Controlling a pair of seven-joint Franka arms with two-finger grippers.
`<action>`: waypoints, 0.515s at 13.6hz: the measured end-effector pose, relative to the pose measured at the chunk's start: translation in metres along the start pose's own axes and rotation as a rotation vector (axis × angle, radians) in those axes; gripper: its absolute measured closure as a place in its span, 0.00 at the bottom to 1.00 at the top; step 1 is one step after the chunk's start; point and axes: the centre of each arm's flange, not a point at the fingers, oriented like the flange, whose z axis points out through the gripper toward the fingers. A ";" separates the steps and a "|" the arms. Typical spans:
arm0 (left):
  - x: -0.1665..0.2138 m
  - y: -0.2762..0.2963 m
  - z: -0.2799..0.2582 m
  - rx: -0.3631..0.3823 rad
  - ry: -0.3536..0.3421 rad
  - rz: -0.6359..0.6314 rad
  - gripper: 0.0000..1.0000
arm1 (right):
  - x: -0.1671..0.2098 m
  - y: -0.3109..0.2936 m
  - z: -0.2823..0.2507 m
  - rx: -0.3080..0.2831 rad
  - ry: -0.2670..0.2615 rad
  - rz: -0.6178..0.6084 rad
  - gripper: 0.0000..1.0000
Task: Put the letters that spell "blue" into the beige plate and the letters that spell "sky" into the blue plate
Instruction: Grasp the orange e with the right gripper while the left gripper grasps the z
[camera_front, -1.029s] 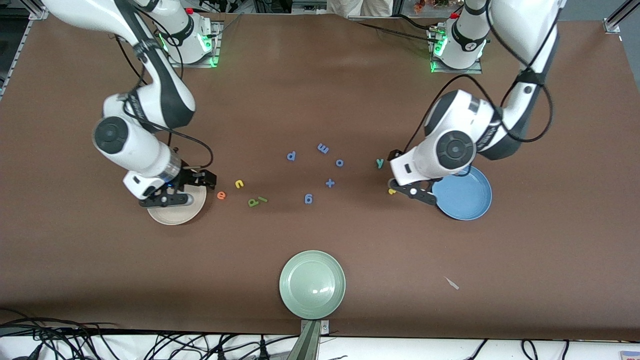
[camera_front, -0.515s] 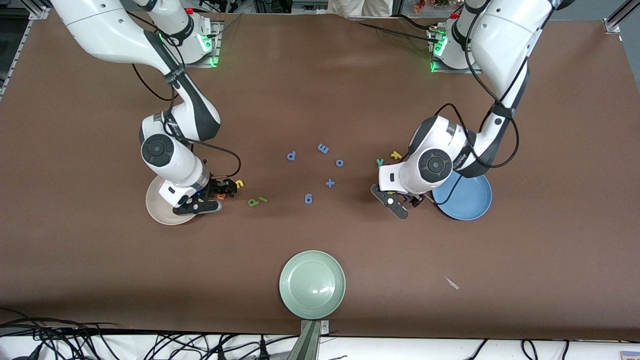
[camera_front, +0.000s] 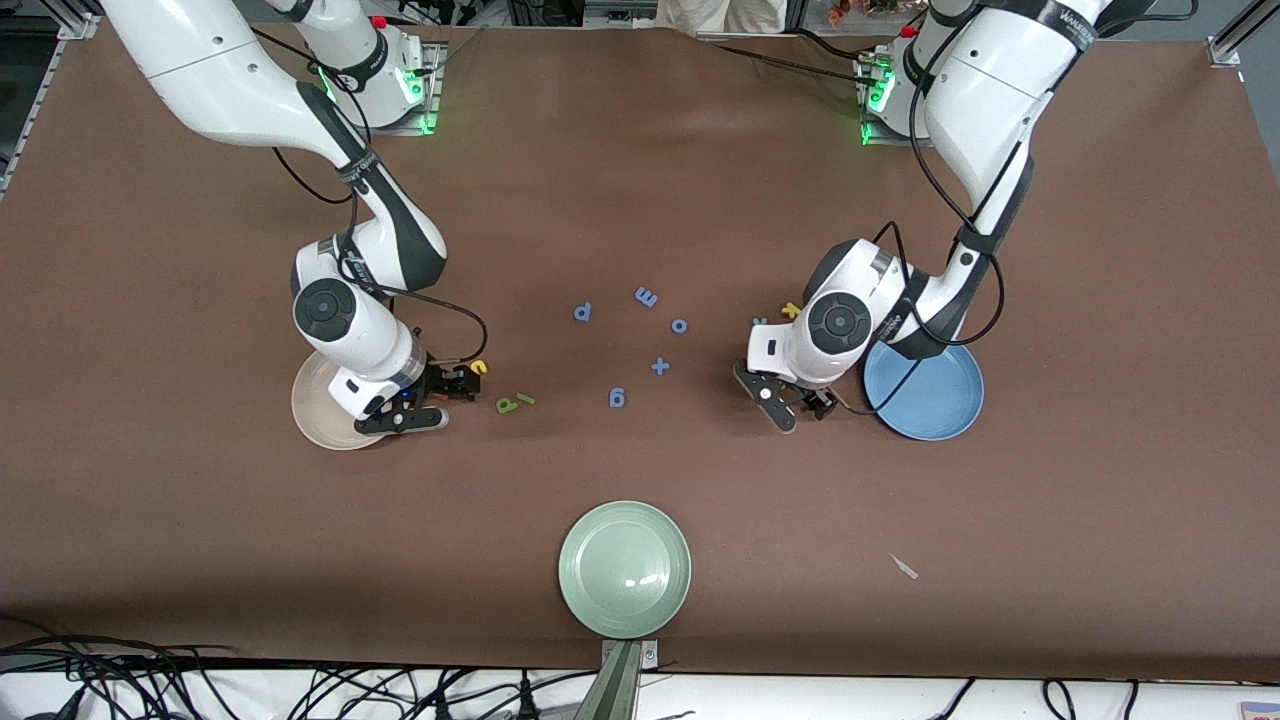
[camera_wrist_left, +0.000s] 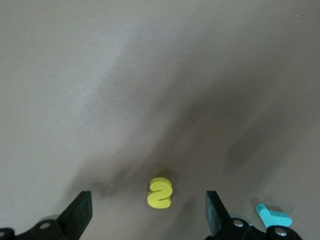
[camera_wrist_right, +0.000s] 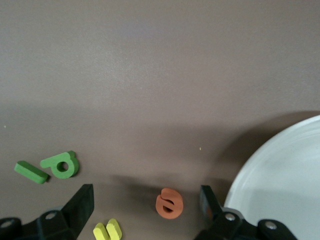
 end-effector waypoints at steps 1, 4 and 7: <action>-0.001 0.004 0.004 -0.002 0.000 0.004 0.00 | -0.001 0.003 0.003 -0.003 -0.004 0.003 0.07; -0.003 0.008 0.009 -0.004 -0.002 0.009 0.16 | -0.006 0.013 0.013 -0.012 -0.013 0.013 0.16; -0.003 0.006 0.007 0.000 0.004 0.008 0.48 | -0.013 0.014 0.020 -0.010 -0.013 0.013 0.20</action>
